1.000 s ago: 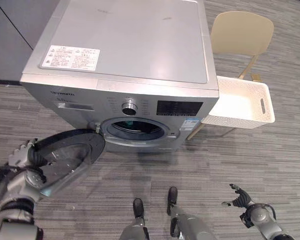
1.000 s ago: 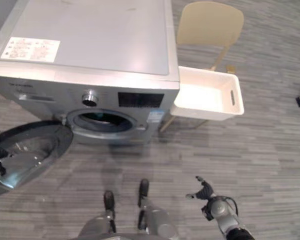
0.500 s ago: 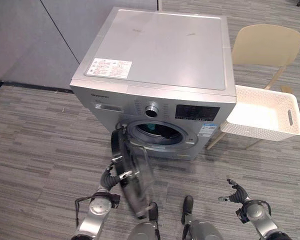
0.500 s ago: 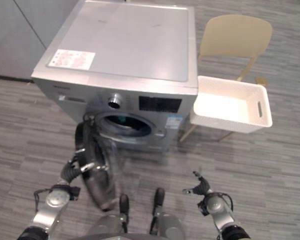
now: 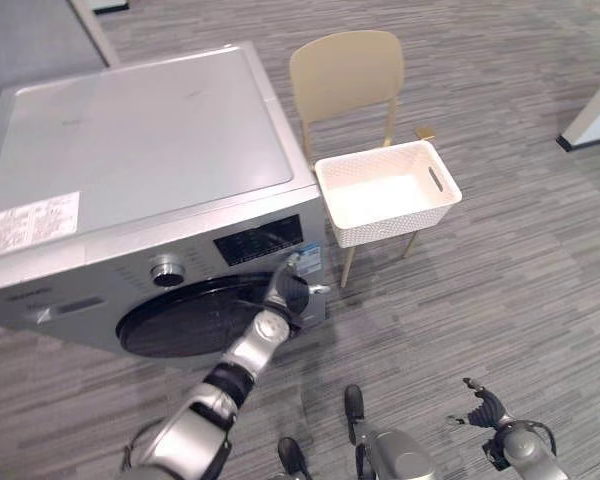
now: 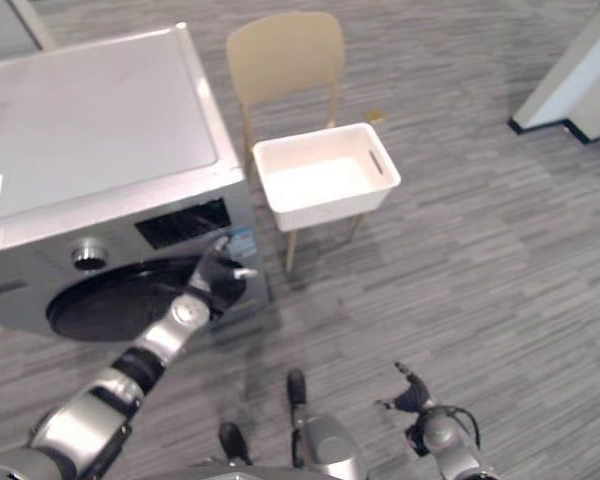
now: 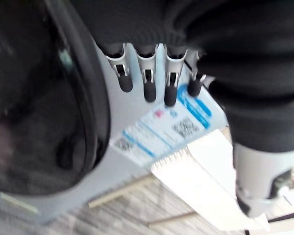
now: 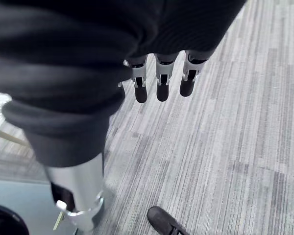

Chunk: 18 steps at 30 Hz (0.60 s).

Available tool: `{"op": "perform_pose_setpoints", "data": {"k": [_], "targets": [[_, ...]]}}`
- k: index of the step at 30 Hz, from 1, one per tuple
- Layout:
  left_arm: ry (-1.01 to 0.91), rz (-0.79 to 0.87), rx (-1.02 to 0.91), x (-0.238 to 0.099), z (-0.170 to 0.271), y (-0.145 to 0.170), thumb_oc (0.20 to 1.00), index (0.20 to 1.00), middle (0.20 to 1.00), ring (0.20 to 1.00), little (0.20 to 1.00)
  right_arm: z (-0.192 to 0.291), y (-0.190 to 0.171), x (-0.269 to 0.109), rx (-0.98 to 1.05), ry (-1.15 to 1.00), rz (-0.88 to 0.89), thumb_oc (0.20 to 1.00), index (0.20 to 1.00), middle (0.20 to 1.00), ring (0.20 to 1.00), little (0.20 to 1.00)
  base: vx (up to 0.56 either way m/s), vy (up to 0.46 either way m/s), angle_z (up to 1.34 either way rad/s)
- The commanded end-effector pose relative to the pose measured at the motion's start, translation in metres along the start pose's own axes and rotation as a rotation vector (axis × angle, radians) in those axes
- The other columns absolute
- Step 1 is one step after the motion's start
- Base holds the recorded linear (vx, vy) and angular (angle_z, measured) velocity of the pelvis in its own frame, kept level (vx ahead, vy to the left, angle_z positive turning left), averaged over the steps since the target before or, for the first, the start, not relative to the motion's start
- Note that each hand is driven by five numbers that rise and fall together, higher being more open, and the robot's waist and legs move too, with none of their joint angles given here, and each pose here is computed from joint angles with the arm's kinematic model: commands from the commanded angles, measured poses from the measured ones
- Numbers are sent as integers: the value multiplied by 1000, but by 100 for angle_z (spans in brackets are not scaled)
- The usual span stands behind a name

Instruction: Grab the laundry basket,head to the washer,open it,put in the laundry and shut it.

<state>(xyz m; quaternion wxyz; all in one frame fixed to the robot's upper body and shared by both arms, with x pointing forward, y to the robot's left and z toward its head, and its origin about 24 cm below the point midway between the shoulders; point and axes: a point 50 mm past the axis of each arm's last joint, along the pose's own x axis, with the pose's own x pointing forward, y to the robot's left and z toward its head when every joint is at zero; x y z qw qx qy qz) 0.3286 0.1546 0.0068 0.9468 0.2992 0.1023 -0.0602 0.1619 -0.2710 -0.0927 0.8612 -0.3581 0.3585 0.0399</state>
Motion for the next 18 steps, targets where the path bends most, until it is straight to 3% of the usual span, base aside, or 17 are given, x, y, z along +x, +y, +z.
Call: {"op": "perform_pose_setpoints", "data": {"k": [1, 9, 18], "targets": [[16, 55, 36, -17, -24, 8, 1000, 1000, 1000, 1000, 1000, 7, -14, 3, 22, -40, -66, 1000, 1000, 1000, 1000, 1000, 16, -6, 15], [289, -78, -145, -107, -118, -22, 1000, 1000, 1000, 1000, 1000, 14, -12, 12, 80, -18, -88, 1000, 1000, 1000, 1000, 1000, 18, -1, 27], [731, -16, -234, -177, -199, -31, 1000, 1000, 1000, 1000, 1000, 14, -5, 17, 122, 20, -76, 1000, 1000, 1000, 1000, 1000, 7, 10, 24]]}}
